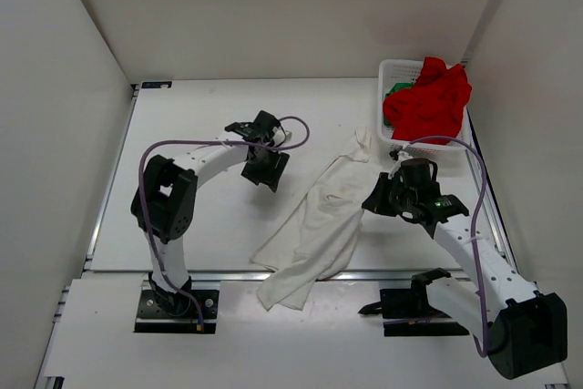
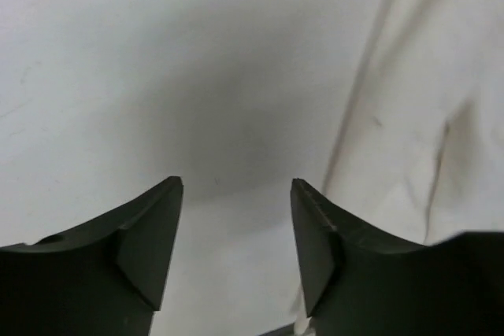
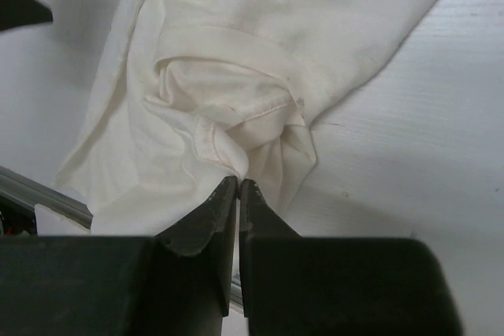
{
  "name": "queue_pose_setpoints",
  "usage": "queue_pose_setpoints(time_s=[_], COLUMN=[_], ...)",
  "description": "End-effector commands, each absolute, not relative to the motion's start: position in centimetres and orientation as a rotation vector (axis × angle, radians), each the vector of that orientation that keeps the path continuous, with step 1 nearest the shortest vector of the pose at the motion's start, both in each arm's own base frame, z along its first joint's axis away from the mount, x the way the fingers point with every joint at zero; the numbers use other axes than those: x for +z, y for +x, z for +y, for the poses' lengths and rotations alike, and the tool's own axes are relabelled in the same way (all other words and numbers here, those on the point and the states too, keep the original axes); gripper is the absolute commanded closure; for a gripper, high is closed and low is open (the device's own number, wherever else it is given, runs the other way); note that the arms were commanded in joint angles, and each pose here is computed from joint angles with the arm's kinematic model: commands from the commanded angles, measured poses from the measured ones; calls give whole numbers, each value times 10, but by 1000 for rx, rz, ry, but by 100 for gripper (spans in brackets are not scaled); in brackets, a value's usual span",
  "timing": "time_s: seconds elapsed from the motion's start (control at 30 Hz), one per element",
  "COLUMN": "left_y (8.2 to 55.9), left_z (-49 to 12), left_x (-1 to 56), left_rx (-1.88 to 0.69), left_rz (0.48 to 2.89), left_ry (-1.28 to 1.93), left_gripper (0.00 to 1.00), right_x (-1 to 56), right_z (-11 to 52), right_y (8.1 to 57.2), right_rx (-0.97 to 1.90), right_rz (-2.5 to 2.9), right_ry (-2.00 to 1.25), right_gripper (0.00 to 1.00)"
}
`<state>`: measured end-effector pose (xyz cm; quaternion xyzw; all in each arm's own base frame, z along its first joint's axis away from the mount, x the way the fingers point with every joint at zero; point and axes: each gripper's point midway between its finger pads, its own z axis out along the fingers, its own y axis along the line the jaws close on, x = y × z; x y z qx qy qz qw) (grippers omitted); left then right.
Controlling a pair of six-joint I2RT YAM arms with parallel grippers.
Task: Fold and stack the t-shirts
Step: Flatten out the tshirt
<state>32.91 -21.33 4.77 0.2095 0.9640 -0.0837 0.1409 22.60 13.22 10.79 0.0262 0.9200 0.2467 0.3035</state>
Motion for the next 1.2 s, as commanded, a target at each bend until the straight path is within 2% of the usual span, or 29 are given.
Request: queue_pose_setpoints(time_s=[0.0,0.07,0.17,0.3,0.4,0.43,0.5,0.57,0.6,0.63,0.67,0.7,0.77,0.83,0.93,1.0,1.07,1.1,1.13,1.17], left_y=[284,265,263,257,259,261,262,259,262,262,262,264,271,270,261,255,242,239,239,236], left_z=[-251,-253,-258,-265,-270,-271,-271,-274,-275,-278,-281,-280,-280,-281,-286,-289,-298,-300,-298,-297], left_x=[84,72,66,55,43,37,29,23,20,24,26,33,45,49,44,37,26,22,15,11], left_rx=[-308,-196,-187,-195,-110,-57,-15,-13,-16,-49,-79,-114,-195,-257,-302,-272,-319,-320,-286,-295], left_rz=[2645,2666,2672,2691,2701,2698,2710,2719,2728,2725,2713,2709,2700,2701,2714,2734,2754,2760,2769,2787], left_ry=[917,1051,1077,1165,1215,1231,1255,1291,1286,1287,1280,1256,1182,1154,1182,1223,1283,1295,1305,1303], left_gripper=[28,22,21,30,51,56,74,85,84,78,64,56,30,19,15,21,36,49,56,72], right_x=[127,126,124,131,137,139,142,143,143,142,143,139,138,135,136,138,142,142,141,143], right_z=[125,119,115,116,119,118,118,118,115,114,112,112,111,114,114,117,115,115,114,115], right_y=[240,236,232,231,232,233,233,234,236,236,237,236,238,237,238,237,239,238,238,235], right_rx=[639,642,639,635,648,637,642,645,635,634,635,637,641,646,653,659,654,653,652,657], right_rz=[2348,2346,2354,2338,2331,2330,2326,2323,2318,2323,2322,2333,2328,2335,2330,2330,2329,2333,2347,2348], right_ry=[53,70,81,63,39,42,28,33,34,29,40,34,33,21,18,7,-2,-8,-4,-11], right_gripper=[99,100,100,100,100,100,100,100,100,100,100,100,100,100,100,100,100,100,100,100])
